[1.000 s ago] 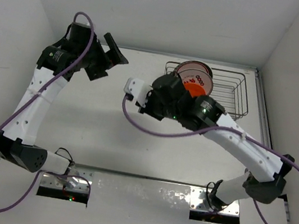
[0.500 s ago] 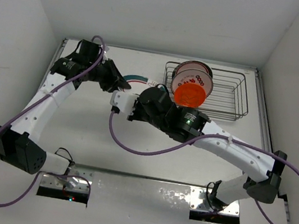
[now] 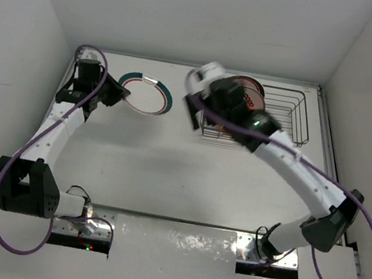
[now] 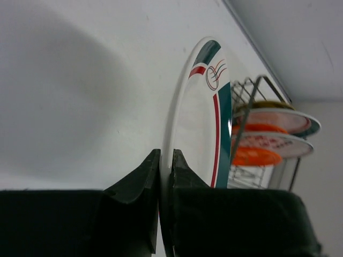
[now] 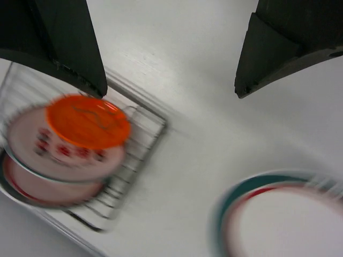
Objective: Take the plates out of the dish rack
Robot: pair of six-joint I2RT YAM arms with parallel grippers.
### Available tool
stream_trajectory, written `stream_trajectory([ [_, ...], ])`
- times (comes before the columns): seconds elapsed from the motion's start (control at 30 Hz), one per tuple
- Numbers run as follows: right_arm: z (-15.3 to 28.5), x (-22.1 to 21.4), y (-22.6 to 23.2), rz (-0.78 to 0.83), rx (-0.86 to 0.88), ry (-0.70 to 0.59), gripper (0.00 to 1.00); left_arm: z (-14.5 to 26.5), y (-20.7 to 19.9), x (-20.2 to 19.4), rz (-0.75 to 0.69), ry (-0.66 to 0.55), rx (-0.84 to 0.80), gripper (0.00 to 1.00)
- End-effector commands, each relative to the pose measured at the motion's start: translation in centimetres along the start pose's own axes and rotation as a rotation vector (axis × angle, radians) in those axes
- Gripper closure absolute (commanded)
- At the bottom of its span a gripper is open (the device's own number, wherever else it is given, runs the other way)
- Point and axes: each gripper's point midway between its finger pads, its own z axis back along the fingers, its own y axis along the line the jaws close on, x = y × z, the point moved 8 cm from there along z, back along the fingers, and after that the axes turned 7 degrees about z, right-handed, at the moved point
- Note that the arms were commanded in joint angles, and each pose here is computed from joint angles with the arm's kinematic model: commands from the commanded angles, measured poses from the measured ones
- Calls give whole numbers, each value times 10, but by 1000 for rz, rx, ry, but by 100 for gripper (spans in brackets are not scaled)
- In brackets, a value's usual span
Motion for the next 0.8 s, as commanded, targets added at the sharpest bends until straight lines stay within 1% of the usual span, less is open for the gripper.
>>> stream_trajectory([
  [0.0, 30, -17, -99, -637, -289, 145, 1, -18, -16, 39, -121, -292, -181, 100],
  [0.03, 32, -29, -110, -714, -314, 208, 1, -35, -6, 38, -117, -261, -167, 100],
  [0.07, 32, -44, -135, -806, -347, 235, 1, -46, -6, 39, -124, -266, -208, 100],
  [0.1, 33, -55, -146, -878, -372, 253, 1, -65, 13, 46, -105, -246, -177, 100],
  [0.13, 31, -64, -148, -998, -335, 261, 1, -75, 21, 45, -94, -228, -165, 100],
  [0.17, 34, -77, -166, -1098, -368, 255, 1, -83, 24, 51, -95, -243, -191, 100],
  [0.2, 34, -83, -169, -1154, -358, 243, 1, -92, 31, 51, -80, -230, -182, 100],
  [0.23, 33, -81, -173, -1197, -352, 189, 1, -109, 44, 48, -53, -180, -168, 100],
  [0.27, 36, -84, -170, -1203, -347, 168, 1, -117, 46, 50, -48, -167, -178, 100],
  [0.3, 37, -85, -170, -1201, -350, 147, 1, -132, 59, 49, -31, -144, -149, 100],
  [0.37, 36, -86, -170, -1200, -347, 115, 1, -145, 63, 53, -22, -139, -125, 100],
  [0.4, 34, -87, -169, -1188, -338, 116, 1, -157, 74, 51, -9, -112, -88, 100],
  [0.5, 26, -84, -173, -1177, -327, 135, 1, -177, 84, 53, 8, -87, -35, 100],
  [0.57, 20, -80, -178, -1192, -325, 108, 2, -186, 85, 57, 19, -81, -10, 89],
  [0.6, 16, -79, -179, -1206, -328, 106, 3, -195, 97, 53, 36, -55, 36, 84],
  [0.63, 6, -78, -183, -1251, -345, 127, 6, -199, 93, 57, 37, -60, 36, 73],
  [0.67, -1, -78, -185, -1283, -363, 139, 8, -202, 100, 53, 52, -29, 82, 68],
  [0.7, -18, -84, -188, -1342, -393, 174, 10, -209, 106, 51, 63, -17, 110, 55],
  [0.73, -23, -78, -194, -1373, -416, 160, 12, -211, 101, 55, 67, -17, 110, 46],
  [0.77, -29, -79, -198, -1399, -447, 165, 16, -213, 102, 53, 72, 7, 126, 40],
])
